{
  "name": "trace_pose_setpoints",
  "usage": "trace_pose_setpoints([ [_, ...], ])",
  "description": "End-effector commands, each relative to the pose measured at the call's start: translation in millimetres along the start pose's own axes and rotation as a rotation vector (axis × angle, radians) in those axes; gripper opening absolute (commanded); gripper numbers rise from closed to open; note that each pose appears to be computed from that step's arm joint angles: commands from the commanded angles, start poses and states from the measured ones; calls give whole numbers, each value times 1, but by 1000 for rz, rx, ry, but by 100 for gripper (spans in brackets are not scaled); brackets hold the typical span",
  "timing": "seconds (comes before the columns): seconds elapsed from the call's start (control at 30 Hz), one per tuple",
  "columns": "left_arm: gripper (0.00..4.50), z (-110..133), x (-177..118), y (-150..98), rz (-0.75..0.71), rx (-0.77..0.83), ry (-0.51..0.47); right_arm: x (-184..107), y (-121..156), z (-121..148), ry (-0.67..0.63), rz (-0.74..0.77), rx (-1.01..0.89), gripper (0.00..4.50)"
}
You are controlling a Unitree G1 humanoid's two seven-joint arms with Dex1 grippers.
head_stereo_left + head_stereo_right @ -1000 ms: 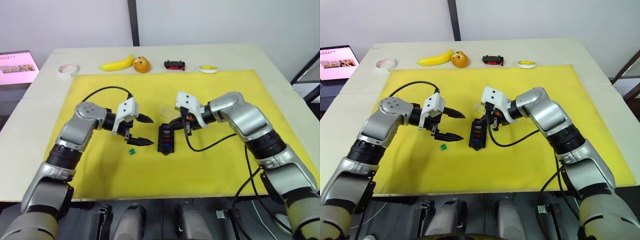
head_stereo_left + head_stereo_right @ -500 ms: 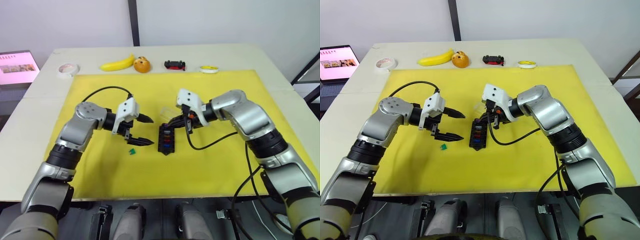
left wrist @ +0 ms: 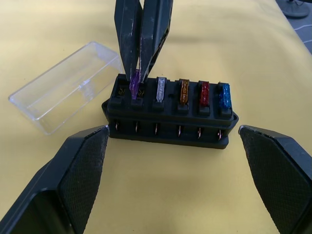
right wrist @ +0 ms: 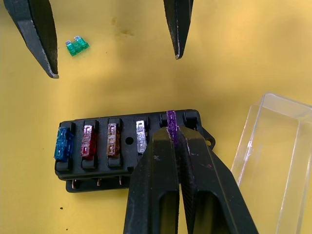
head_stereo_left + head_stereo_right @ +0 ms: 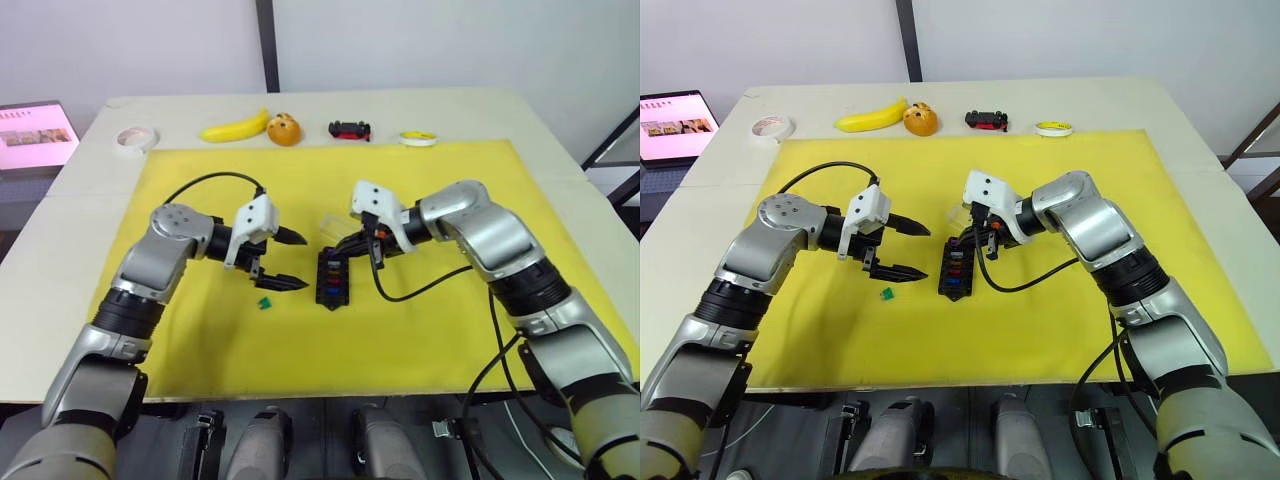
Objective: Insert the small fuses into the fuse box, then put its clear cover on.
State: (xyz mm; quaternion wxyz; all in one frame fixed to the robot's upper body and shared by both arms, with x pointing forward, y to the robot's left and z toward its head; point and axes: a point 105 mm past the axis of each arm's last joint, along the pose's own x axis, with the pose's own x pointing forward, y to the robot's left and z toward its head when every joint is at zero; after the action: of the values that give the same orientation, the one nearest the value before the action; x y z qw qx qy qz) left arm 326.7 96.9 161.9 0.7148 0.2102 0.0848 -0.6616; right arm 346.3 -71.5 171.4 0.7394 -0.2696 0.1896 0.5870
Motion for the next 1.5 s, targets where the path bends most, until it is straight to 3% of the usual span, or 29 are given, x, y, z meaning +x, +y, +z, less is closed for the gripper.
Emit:
trace_pose_setpoints([
  [0.03, 447, 10, -1, -1, 0, 47, -10, 1, 1, 0, 4, 6, -18, 0],
  [0.3, 447, 11, 0, 0, 0, 47, -10, 2, 2, -5, 19, 14, -17, 0],
  [0.8, 447, 11, 2, 2, 5, 51, -14, -11, -2, 20, 43, 27, -79, 0],
  [1.5, 447, 11, 3, 1, 16, 51, -22, -6, -7, 12, 114, 20, -109, 0],
])
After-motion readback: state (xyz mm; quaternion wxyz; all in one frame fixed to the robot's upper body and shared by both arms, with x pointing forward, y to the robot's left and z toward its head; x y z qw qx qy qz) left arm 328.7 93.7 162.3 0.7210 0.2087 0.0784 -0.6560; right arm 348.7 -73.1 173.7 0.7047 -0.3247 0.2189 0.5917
